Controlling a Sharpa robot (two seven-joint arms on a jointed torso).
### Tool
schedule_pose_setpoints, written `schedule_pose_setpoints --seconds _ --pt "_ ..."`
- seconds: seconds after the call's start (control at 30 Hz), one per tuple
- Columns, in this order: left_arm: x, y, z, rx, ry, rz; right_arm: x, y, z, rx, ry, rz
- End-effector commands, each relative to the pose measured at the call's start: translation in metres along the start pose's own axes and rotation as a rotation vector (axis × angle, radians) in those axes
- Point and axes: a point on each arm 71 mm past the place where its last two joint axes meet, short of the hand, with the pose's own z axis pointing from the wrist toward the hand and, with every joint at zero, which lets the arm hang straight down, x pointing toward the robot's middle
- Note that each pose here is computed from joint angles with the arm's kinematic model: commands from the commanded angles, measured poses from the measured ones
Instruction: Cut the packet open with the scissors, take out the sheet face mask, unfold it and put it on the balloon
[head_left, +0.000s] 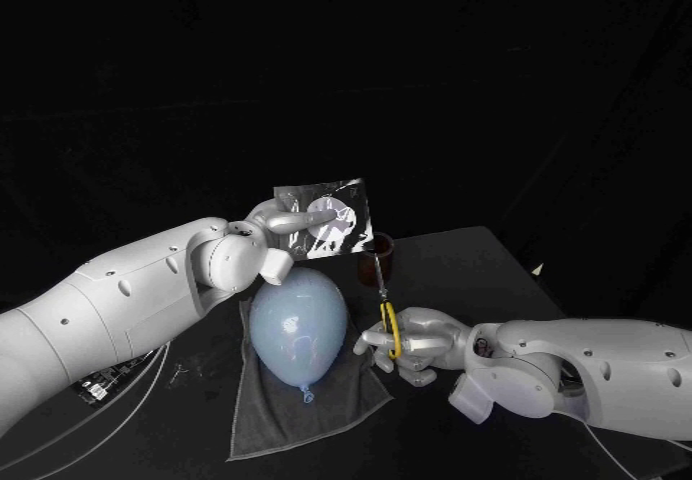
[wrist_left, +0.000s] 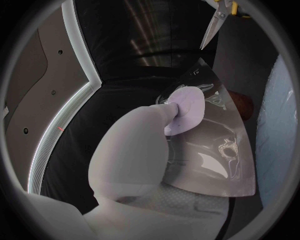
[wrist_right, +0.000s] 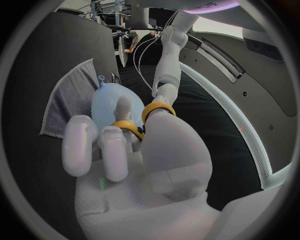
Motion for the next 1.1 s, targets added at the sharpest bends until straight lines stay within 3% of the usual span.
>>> schedule_pose_setpoints --seconds 0.03,0.3,0.73,1.1 --pt "-0.0007 -0.0007 -0.0002 0.003 -0.012 -0.040 0.006 0.002 -0.001 -0.035 0.106 0.106" --pt "0.0022 0.0012 -0.0015 -0.004 -0.012 -0.083 0.004 0.001 -0.002 -0.026 0.143 0.108" --pt "0.0055 0.0033 -0.0045 -0.027 0.000 -0.099 -0.001 0.003 0.003 -0.051 0.159 0.069" --pt "0.0060 0.0039 -0.0057 -0.035 0.000 -0.100 -0.009 0.005 0.008 -0.055 0.126 0.007"
